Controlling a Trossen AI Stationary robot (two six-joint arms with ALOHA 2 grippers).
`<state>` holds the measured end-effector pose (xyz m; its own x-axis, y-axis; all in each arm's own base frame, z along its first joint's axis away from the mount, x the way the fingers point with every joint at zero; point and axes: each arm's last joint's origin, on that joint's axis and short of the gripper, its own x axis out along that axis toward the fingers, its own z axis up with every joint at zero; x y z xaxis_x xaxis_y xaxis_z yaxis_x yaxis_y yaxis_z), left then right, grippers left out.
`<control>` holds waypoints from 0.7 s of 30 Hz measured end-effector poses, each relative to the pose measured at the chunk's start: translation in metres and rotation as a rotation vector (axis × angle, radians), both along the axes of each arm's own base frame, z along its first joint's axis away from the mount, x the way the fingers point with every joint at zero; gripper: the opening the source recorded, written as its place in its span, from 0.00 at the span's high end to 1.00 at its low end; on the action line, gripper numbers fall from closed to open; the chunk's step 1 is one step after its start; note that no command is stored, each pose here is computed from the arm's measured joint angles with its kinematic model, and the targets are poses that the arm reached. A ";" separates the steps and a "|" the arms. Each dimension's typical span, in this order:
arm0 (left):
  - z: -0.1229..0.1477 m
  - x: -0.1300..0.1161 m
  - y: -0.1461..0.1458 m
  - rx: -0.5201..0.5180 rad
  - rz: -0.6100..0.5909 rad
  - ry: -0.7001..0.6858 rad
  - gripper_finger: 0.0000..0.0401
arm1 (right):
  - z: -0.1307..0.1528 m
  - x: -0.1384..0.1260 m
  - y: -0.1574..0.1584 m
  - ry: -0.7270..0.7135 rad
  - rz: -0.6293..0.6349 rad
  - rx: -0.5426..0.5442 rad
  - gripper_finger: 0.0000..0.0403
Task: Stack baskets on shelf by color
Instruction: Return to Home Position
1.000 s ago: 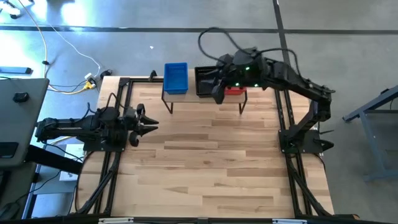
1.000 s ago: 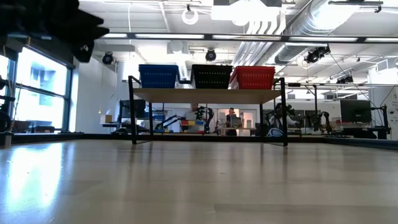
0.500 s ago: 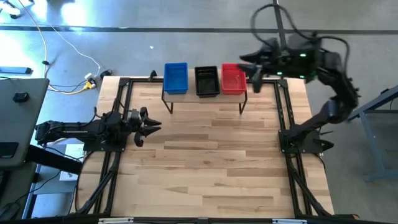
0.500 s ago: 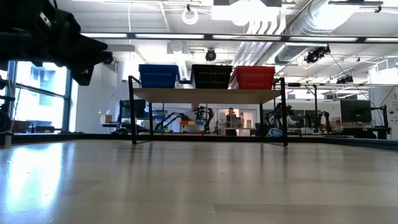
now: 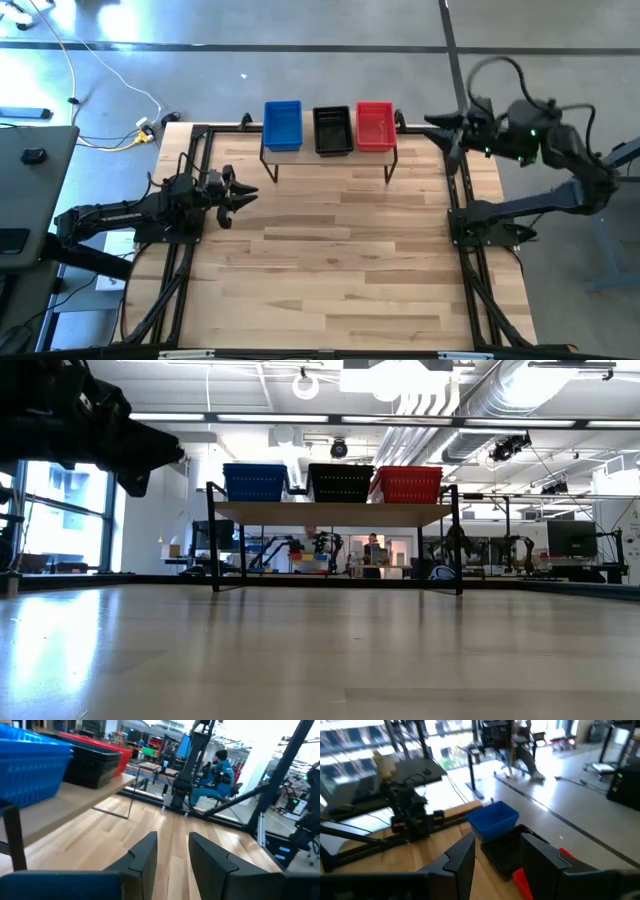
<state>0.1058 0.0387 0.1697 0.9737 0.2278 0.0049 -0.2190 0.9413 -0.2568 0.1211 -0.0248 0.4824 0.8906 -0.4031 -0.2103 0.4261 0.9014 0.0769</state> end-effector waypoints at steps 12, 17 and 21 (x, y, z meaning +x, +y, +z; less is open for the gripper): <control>-0.004 -0.001 0.003 -0.061 0.013 0.029 0.75 | -0.110 -0.031 0.007 -0.129 0.023 0.033 0.65; -0.007 -0.001 0.003 -0.104 0.034 0.047 0.75 | -0.149 -0.037 0.007 -0.184 0.022 0.043 0.65; -0.008 -0.002 0.004 -0.110 0.053 0.061 0.75 | -0.175 -0.037 0.008 -0.248 0.053 0.034 0.65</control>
<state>0.1042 0.0422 0.1614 0.9581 0.2746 -0.0815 -0.2857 0.8949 -0.3428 0.0841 -0.0167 0.3072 0.9363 -0.3513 0.0050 0.3430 0.9170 0.2037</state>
